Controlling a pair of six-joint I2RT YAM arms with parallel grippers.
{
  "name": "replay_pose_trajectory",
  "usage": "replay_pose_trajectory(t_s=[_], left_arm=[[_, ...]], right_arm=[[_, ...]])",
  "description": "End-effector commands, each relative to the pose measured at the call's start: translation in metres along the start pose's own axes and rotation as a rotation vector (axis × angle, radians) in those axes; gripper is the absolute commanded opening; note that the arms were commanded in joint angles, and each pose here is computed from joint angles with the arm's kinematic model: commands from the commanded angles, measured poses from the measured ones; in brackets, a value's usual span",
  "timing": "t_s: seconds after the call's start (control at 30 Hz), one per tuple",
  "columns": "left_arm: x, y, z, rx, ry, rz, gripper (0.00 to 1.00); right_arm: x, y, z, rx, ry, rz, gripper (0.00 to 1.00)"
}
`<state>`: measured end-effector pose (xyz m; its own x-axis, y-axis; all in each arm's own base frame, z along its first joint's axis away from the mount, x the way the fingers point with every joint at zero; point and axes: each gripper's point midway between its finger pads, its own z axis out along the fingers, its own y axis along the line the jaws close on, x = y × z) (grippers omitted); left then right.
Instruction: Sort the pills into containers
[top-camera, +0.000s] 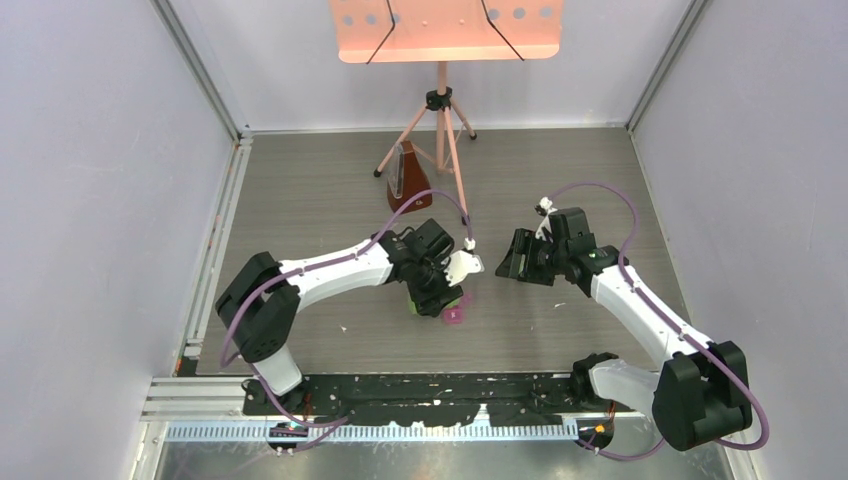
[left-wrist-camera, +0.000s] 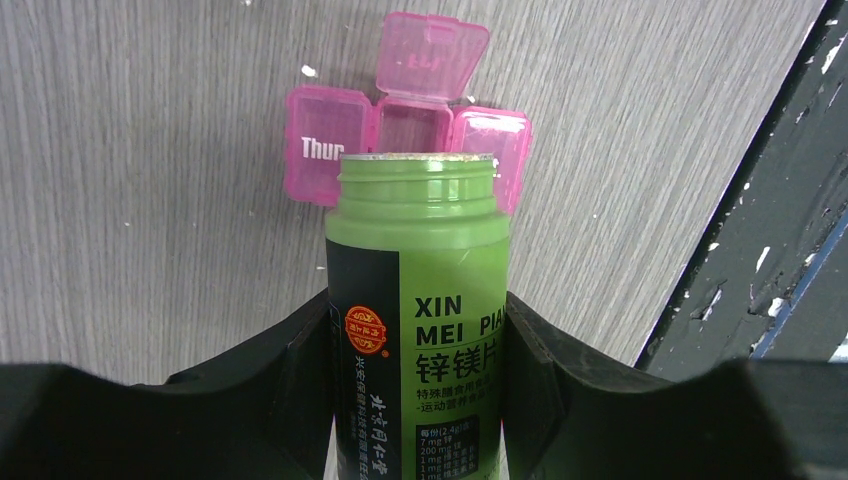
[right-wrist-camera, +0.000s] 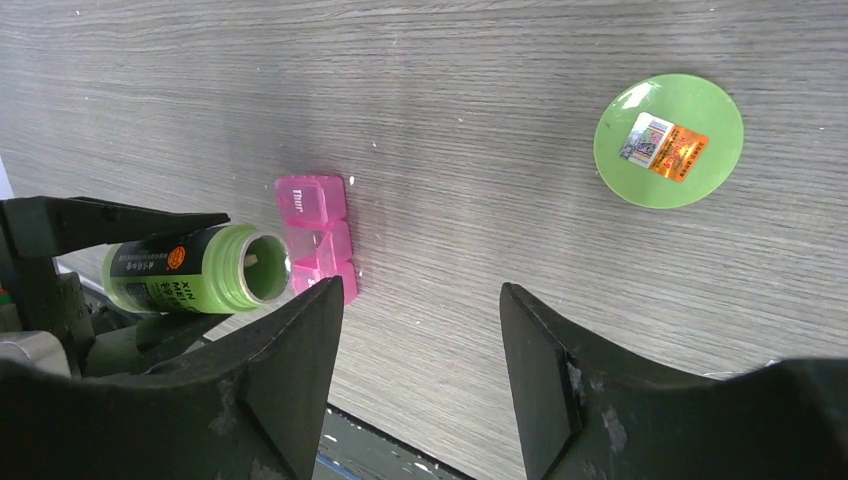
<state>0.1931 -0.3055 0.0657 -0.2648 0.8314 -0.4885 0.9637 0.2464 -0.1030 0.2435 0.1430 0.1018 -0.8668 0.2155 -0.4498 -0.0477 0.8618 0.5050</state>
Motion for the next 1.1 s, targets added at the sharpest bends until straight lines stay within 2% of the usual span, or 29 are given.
replay_pose_trajectory(t_s=[0.0,0.4,1.07], left_arm=[[0.0,-0.006,-0.003,-0.011,0.03,0.002,0.0],[-0.004,0.007,-0.002,-0.098,0.071,0.002,0.0],[-0.005,0.002,0.002,-0.11,0.143,0.037,0.0]], right_arm=[[-0.01,0.002,0.0,-0.014,-0.044,-0.001,0.65],[0.003,-0.009,0.012,-0.012,-0.025,0.038,0.65],[0.008,-0.017,0.012,-0.008,-0.025,0.054,0.65]])
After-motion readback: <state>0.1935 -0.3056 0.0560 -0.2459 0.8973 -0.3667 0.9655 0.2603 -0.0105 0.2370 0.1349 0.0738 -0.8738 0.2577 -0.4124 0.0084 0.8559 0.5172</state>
